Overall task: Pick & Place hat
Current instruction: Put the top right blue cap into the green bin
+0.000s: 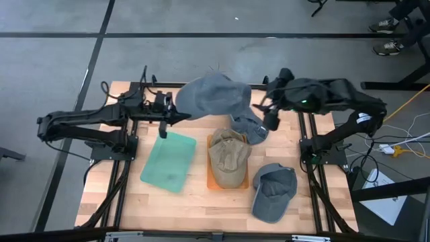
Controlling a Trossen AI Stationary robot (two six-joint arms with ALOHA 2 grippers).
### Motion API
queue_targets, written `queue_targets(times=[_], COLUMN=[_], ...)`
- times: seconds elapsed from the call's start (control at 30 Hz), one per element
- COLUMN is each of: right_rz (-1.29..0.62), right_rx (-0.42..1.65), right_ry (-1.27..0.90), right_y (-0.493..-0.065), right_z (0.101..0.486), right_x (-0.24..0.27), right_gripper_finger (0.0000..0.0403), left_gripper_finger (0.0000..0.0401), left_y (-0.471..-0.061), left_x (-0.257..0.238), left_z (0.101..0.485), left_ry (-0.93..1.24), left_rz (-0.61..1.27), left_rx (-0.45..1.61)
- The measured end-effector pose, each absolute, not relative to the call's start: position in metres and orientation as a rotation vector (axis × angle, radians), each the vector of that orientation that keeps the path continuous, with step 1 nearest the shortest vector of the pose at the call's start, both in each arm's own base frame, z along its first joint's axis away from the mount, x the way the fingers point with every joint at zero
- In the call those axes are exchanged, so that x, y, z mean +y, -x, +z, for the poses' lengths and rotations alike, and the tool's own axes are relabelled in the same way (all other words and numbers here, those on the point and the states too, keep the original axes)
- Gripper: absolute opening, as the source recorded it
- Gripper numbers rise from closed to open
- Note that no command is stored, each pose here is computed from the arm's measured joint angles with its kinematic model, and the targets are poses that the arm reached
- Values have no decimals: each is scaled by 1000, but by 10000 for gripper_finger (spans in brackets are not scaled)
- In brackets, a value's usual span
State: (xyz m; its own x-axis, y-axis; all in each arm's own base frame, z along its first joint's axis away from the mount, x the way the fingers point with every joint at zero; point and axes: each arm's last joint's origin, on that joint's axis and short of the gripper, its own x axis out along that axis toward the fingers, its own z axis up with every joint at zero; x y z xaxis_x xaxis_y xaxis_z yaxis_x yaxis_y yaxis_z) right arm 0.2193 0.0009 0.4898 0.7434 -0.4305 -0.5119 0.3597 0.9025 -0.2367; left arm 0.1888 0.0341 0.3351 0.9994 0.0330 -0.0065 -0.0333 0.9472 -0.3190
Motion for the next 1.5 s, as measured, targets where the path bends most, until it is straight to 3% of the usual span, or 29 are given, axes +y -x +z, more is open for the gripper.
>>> queue_targets(times=[0.37,0.63,0.87,1.0,1.27,1.5], right_rz=[-427,-585,-586,-521,-337,15], right_rx=[463,392,322,341,399,363], right_ry=[98,96,129,163,301,310], right_y=[-255,-271,-281,-282,-278,-260], right_z=[471,455,452,451,451,458], right_x=[3,-9,-18,-17,-13,-10], right_gripper_finger=[283,283,275,217,18,15], left_gripper_finger=[9,9,9,10,10,11], left_y=[-180,-182,-182,-182,-182,-179], left_x=[36,34,33,33,30,28], left_z=[333,335,335,335,330,328], left_ry=[277,217,198,182,168,192], left_rz=[168,204,217,218,125,78], left_rx=[31,4,4,6,75,105])
